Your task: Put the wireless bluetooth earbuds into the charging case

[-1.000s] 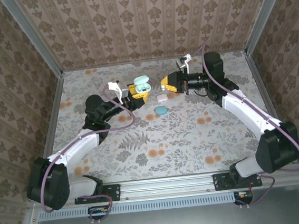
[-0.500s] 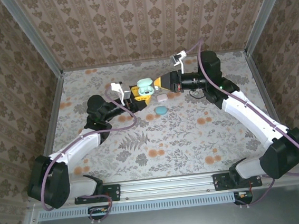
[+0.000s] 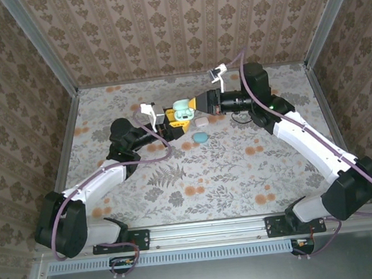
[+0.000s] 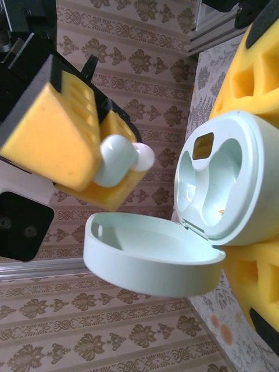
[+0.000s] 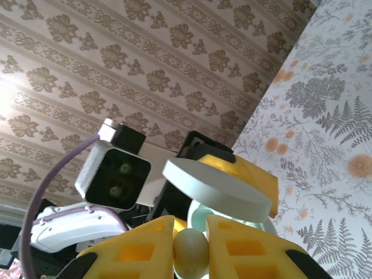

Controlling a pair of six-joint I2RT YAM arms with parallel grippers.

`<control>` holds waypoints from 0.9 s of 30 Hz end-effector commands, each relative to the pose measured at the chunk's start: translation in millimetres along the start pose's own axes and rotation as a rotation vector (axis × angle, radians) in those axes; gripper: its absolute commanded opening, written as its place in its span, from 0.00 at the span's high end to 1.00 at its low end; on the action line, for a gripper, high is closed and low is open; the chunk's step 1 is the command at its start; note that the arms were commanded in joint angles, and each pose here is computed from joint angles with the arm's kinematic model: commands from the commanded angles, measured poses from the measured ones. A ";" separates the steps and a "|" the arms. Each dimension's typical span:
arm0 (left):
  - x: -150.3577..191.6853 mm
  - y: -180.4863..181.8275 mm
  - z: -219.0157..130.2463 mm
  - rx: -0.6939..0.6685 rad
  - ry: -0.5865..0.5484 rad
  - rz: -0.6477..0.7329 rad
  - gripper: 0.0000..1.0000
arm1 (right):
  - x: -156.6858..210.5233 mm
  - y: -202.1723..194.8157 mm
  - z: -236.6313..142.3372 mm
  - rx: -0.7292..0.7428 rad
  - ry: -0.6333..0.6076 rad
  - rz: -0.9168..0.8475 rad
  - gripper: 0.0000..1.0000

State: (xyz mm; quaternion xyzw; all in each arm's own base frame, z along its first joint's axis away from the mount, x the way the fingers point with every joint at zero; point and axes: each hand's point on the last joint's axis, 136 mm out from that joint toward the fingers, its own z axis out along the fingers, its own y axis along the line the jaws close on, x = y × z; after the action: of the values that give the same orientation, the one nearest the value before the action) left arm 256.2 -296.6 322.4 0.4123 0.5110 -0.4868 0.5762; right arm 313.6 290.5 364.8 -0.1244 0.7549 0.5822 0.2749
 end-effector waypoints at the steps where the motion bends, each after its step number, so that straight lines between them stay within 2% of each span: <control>1: -22.6 -7.1 4.7 0.040 -0.052 0.041 0.74 | 0.2 -9.2 5.2 0.051 0.007 -0.016 0.80; 14: -23.6 -7.0 5.7 0.043 -0.059 0.036 0.74 | -0.6 -9.7 11.2 0.037 0.003 -0.002 0.81; 21: -25.1 -6.2 6.5 0.041 -0.065 0.038 0.74 | 8.3 -22.5 15.2 0.121 0.030 -0.020 0.80; 27: -26.3 -6.3 7.2 0.045 -0.069 0.037 0.74 | 6.4 -34.0 12.0 0.187 0.003 -0.035 0.79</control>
State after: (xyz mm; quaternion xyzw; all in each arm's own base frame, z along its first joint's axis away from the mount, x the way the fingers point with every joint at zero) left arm 261.5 -298.5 315.9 0.4022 0.5234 -0.4926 0.5672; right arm 321.8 295.4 344.1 -0.1217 0.7854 0.5349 0.2869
